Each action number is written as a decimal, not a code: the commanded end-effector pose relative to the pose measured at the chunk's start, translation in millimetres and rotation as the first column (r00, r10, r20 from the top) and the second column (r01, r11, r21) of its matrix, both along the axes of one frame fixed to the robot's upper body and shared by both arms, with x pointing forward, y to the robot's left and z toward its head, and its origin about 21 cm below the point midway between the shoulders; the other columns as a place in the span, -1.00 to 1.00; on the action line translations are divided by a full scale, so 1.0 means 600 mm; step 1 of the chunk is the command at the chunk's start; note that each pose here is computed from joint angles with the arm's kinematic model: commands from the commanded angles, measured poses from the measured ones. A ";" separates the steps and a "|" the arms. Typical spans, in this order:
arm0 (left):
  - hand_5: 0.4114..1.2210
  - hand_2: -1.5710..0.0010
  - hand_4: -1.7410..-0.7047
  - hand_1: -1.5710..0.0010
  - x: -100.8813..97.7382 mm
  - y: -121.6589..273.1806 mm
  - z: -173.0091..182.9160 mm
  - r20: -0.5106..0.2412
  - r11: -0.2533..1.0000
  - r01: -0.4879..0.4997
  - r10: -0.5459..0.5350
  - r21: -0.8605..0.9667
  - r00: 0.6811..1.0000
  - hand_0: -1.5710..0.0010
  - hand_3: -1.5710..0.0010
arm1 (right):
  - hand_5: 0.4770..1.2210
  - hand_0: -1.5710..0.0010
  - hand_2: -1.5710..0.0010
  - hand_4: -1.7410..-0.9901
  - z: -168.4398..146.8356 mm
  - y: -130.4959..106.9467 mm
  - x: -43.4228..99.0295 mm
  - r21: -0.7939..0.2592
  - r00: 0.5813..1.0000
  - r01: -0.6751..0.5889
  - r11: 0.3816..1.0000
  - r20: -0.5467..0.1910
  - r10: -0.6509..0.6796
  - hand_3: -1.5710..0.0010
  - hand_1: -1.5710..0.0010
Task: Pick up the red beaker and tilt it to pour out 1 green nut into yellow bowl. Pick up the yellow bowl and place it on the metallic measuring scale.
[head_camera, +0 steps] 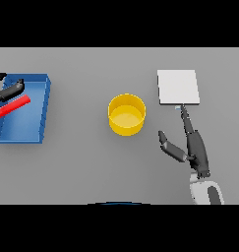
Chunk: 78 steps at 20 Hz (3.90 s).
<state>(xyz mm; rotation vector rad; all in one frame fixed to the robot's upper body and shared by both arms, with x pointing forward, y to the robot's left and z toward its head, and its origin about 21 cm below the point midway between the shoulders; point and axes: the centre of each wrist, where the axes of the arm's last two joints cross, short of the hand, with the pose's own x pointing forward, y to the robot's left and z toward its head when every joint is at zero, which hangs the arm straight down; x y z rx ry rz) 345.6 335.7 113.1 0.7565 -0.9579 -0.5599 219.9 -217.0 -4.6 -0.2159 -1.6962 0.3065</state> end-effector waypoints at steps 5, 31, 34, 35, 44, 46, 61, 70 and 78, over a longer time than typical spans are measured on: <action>-0.35 0.92 0.85 0.92 0.007 -0.002 0.000 0.070 0.999 0.003 -0.001 -0.033 0.998 0.90 0.92 | -0.51 1.00 1.00 0.45 0.013 0.003 0.006 -0.042 1.000 0.005 0.999 -0.007 -0.005 1.00 1.00; -0.25 1.00 0.82 1.00 0.012 -0.018 -0.013 0.099 0.998 0.036 -0.031 -0.052 0.995 1.00 1.00 | -0.44 1.00 1.00 0.28 0.122 0.096 0.188 -0.793 0.749 -0.532 0.296 -0.278 0.602 1.00 1.00; -0.23 1.00 0.83 1.00 0.011 -0.010 -0.005 0.096 0.998 0.029 -0.024 -0.048 0.995 1.00 1.00 | -0.44 1.00 1.00 0.32 0.112 0.105 0.199 -0.784 0.710 -0.571 0.244 -0.323 0.626 1.00 1.00; -0.23 1.00 0.83 1.00 0.013 -0.011 -0.007 0.094 0.998 0.031 -0.027 -0.048 0.995 1.00 1.00 | -0.44 1.00 1.00 0.32 0.110 0.114 0.205 -0.781 0.710 -0.578 0.238 -0.337 0.618 1.00 1.00; -0.19 1.00 0.82 1.00 0.012 -0.006 -0.002 0.100 0.998 0.036 -0.031 -0.048 0.995 1.00 1.00 | -0.47 1.00 1.00 0.17 0.093 0.142 0.224 -0.773 0.665 -0.626 0.105 -0.459 0.590 1.00 1.00; -0.20 1.00 0.82 1.00 0.014 -0.006 -0.002 0.095 0.999 0.035 -0.031 -0.041 0.995 1.00 1.00 | -0.43 1.00 1.00 0.16 0.090 0.151 0.223 -0.768 0.647 -0.636 0.068 -0.483 0.590 1.00 1.00; -0.22 1.00 0.82 1.00 0.012 -0.009 0.005 0.107 0.998 0.040 -0.034 -0.049 0.994 1.00 1.00 | 0.86 -0.72 -0.63 -0.80 0.095 0.159 0.225 -0.728 0.598 -0.686 -0.023 -0.581 0.553 -0.39 -0.70; -0.23 1.00 0.81 1.00 0.007 -0.006 0.015 0.118 0.998 0.047 -0.041 -0.046 0.992 1.00 1.00 | 0.98 -0.96 -0.87 -0.97 0.145 0.139 0.225 -0.747 0.618 -0.665 0.015 -0.538 0.574 -0.61 -0.96; -0.23 1.00 0.81 1.00 0.008 -0.010 0.013 0.113 0.998 0.049 -0.043 -0.047 0.993 1.00 1.00 | 1.00 -0.99 -0.98 -0.95 0.238 0.123 0.221 -0.804 0.704 -0.592 0.048 -0.488 0.516 -0.61 -0.99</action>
